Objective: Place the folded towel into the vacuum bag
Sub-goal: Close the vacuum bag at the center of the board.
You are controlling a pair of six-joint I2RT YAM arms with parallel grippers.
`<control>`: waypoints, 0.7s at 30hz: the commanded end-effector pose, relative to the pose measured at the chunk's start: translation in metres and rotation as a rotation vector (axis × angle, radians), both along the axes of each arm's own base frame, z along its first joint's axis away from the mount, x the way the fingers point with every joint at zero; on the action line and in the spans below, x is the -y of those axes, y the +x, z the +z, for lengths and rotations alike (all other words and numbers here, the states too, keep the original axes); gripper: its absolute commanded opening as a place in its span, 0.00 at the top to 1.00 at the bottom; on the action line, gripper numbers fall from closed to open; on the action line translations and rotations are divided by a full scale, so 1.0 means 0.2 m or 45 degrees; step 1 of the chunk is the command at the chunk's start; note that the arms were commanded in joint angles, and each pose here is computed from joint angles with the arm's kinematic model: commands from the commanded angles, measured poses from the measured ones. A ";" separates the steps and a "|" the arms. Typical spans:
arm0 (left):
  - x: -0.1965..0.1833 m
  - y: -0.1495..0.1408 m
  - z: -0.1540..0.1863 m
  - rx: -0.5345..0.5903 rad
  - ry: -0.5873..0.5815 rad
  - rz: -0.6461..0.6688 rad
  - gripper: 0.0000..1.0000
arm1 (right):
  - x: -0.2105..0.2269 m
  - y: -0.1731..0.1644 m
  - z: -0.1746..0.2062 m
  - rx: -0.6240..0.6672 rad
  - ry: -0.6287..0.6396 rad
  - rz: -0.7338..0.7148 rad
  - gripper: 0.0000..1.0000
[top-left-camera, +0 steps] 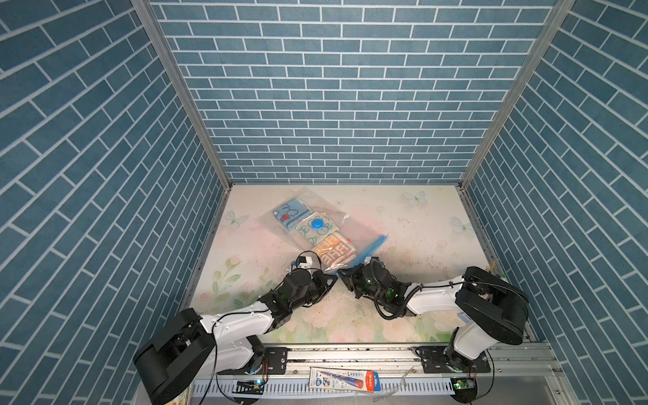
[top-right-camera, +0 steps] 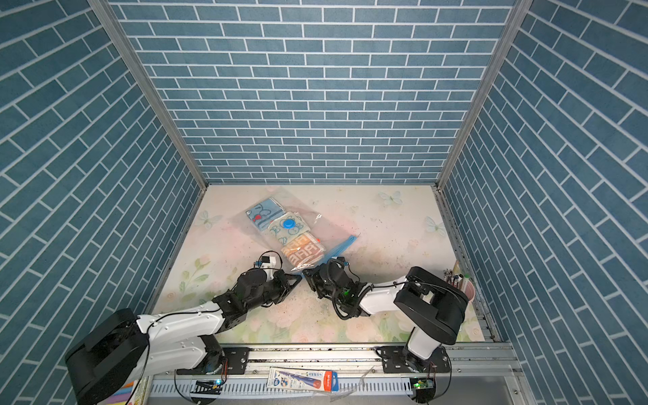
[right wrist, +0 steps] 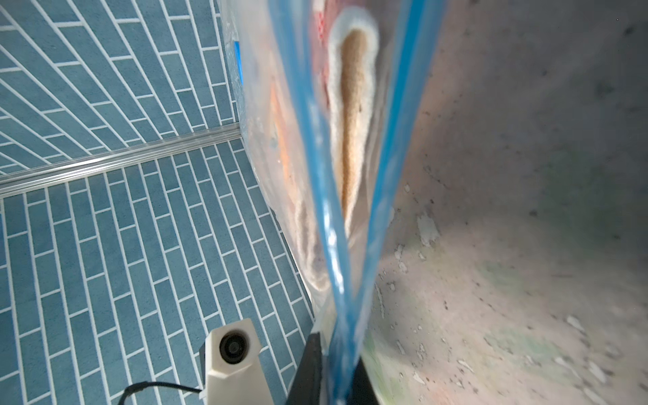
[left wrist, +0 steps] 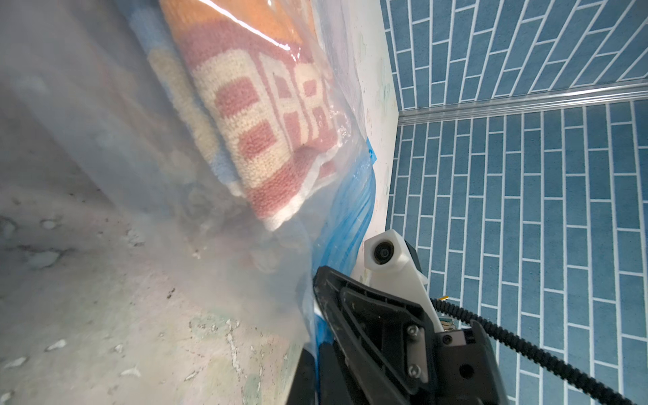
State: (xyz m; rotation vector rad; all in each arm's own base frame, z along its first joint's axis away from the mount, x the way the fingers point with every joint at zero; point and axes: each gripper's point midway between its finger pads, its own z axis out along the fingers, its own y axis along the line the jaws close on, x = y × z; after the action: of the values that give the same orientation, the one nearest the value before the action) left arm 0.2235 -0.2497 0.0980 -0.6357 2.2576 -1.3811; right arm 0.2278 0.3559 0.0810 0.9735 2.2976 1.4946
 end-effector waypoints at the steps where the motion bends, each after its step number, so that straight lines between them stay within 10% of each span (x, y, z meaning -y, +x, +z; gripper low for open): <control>1: -0.06 0.01 -0.01 0.024 0.049 0.046 1.00 | 0.66 0.19 -0.41 -0.174 -0.429 -0.618 1.00; 21: -0.07 0.01 0.02 0.031 0.060 0.044 1.00 | 0.82 0.18 -0.48 -0.202 -0.506 -0.699 1.00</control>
State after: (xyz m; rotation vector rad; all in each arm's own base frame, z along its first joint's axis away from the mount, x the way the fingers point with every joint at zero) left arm 0.2191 -0.2492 0.0992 -0.6223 2.2785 -1.3765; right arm 0.2365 0.3340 0.0699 1.0280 2.2847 1.4406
